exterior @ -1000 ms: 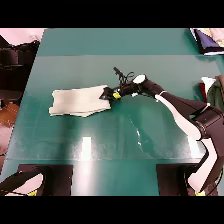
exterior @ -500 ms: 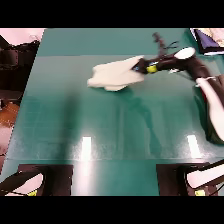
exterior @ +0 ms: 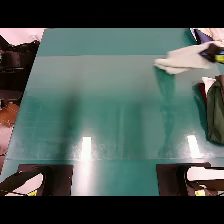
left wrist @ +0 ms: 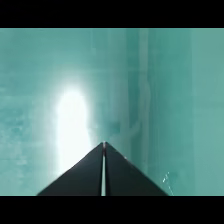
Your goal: Fold the shirts.
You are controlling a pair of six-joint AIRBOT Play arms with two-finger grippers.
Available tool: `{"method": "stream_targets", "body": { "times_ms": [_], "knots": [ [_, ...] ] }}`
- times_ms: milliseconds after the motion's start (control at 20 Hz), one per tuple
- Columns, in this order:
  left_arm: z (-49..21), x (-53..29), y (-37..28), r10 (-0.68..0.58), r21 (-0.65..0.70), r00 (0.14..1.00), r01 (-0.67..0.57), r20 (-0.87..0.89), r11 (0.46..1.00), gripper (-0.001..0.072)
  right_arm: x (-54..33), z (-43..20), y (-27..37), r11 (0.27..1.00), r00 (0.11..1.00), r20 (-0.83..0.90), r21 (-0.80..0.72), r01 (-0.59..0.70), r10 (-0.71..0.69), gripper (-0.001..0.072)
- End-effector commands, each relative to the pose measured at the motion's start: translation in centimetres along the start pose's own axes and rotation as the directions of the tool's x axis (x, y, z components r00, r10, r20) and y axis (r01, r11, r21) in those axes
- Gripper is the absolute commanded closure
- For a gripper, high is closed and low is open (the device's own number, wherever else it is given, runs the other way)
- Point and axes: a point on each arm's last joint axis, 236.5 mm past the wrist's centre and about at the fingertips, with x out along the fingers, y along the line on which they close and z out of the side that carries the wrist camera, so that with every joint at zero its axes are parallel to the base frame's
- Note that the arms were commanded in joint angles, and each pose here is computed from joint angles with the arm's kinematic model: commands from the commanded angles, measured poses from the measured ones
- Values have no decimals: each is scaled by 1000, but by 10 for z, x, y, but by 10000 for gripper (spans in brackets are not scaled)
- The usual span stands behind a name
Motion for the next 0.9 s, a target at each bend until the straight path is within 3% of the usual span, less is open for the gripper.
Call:
{"method": "stream_targets", "body": {
  "times_ms": [0,300,650,850],
  "knots": [
    [-9,0,-4,-20,-9,999,19,-37,1000,679,-45,29,-78,988,984,114,79,132,-140,698],
    [-17,-1,-14,-59,-20,996,58,-70,998,679,-83,65,-119,971,939,248,84,224,-238,698],
    [-22,-2,-20,-87,-48,992,83,-91,995,679,-152,136,-64,960,902,388,-123,253,-188,698],
    [-23,-2,-22,-94,-49,991,90,-97,995,678,-175,127,-64,949,920,320,-145,281,-224,698]
  ]
}}
